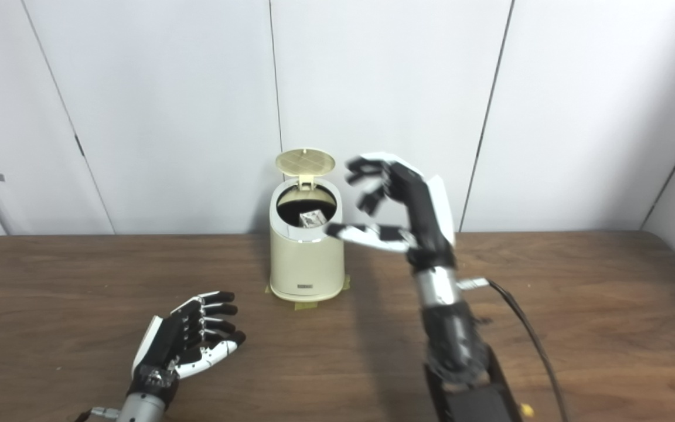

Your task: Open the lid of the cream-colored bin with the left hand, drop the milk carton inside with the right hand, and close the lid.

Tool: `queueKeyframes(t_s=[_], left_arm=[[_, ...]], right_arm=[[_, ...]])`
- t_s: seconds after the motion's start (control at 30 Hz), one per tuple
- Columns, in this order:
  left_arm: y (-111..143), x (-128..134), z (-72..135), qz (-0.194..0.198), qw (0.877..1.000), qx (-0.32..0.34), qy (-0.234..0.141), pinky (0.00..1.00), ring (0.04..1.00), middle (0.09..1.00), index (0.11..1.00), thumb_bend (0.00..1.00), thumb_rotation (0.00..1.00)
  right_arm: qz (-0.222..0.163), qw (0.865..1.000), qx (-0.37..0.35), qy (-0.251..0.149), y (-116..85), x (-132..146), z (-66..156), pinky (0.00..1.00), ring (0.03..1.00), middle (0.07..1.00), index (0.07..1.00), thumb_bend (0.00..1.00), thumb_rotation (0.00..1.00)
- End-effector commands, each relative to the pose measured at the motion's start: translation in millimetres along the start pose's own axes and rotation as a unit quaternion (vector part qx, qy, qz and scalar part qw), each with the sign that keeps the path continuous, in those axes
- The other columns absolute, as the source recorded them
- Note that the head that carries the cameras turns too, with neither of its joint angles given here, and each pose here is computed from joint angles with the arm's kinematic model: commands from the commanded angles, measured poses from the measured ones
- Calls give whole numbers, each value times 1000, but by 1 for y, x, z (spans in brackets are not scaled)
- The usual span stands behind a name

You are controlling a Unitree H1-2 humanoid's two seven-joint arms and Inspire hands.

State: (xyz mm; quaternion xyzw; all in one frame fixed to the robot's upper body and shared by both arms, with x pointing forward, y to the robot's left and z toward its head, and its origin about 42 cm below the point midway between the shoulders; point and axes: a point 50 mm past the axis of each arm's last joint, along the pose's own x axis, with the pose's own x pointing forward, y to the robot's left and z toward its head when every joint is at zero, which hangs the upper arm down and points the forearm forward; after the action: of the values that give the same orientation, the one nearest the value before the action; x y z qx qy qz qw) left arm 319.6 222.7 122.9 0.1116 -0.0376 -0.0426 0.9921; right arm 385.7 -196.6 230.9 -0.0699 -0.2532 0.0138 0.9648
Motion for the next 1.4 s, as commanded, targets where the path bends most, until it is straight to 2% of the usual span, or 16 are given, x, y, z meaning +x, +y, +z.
queueKeyframes(t_s=[0.0, 0.1, 0.17, 0.27, 0.4, 0.47, 0.53, 0.67, 0.77, 0.9, 1.1, 1.37], left_arm=[[6, 10, 14, 7, 999, 13, -31, 560, 647, 707, 719, 631, 139], [10, 9, 17, 9, 999, 12, -35, 581, 660, 709, 726, 657, 192], [12, 9, 22, 10, 999, 13, -46, 608, 675, 716, 734, 676, 230], [15, 10, 29, 10, 998, 16, -57, 634, 705, 743, 752, 707, 274], [21, 17, 46, 6, 997, 24, -77, 673, 792, 825, 848, 789, 323], [26, 27, 60, -1, 995, 40, -90, 706, 824, 857, 892, 825, 347], [33, 44, 82, -10, 992, 65, -109, 758, 860, 893, 927, 873, 377], [42, 76, 124, -21, 984, 111, -137, 778, 910, 947, 965, 955, 392], [43, 92, 147, -29, 980, 126, -150, 788, 938, 970, 984, 954, 379], [40, 118, 181, -40, 976, 141, -162, 888, 986, 996, 999, 956, 344], [34, 145, 207, -39, 966, 203, -157, 890, 1000, 1000, 1000, 998, 375], [30, 170, 224, -49, 948, 277, -149, 922, 1000, 1000, 1000, 992, 444]], right_arm=[[19, 999, 27, 9, -9, 1, 10, 394, 516, 650, 667, 714, 278], [32, 996, 66, 48, -15, -14, 1, 427, 559, 687, 705, 721, 337], [44, 992, 102, 67, -18, -28, -7, 492, 626, 736, 734, 759, 396], [52, 989, 118, 74, -18, -37, -13, 540, 663, 769, 757, 788, 468], [52, 986, 137, 79, -17, -45, -19, 594, 699, 798, 797, 817, 534], [48, 985, 144, 81, -17, -49, -21, 613, 717, 804, 800, 806, 532], [44, 984, 150, 85, -15, -52, -23, 608, 722, 809, 800, 792, 532], [39, 984, 147, 89, -14, -54, -25, 599, 716, 806, 801, 765, 525], [36, 984, 152, 90, -13, -55, -26, 587, 708, 803, 796, 757, 509], [36, 984, 149, 93, -11, -56, -28, 559, 697, 788, 791, 766, 506], [38, 984, 143, 97, -7, -59, -29, 562, 697, 788, 790, 761, 514], [37, 984, 140, 101, -2, -62, -30, 560, 687, 788, 792, 722, 517]])
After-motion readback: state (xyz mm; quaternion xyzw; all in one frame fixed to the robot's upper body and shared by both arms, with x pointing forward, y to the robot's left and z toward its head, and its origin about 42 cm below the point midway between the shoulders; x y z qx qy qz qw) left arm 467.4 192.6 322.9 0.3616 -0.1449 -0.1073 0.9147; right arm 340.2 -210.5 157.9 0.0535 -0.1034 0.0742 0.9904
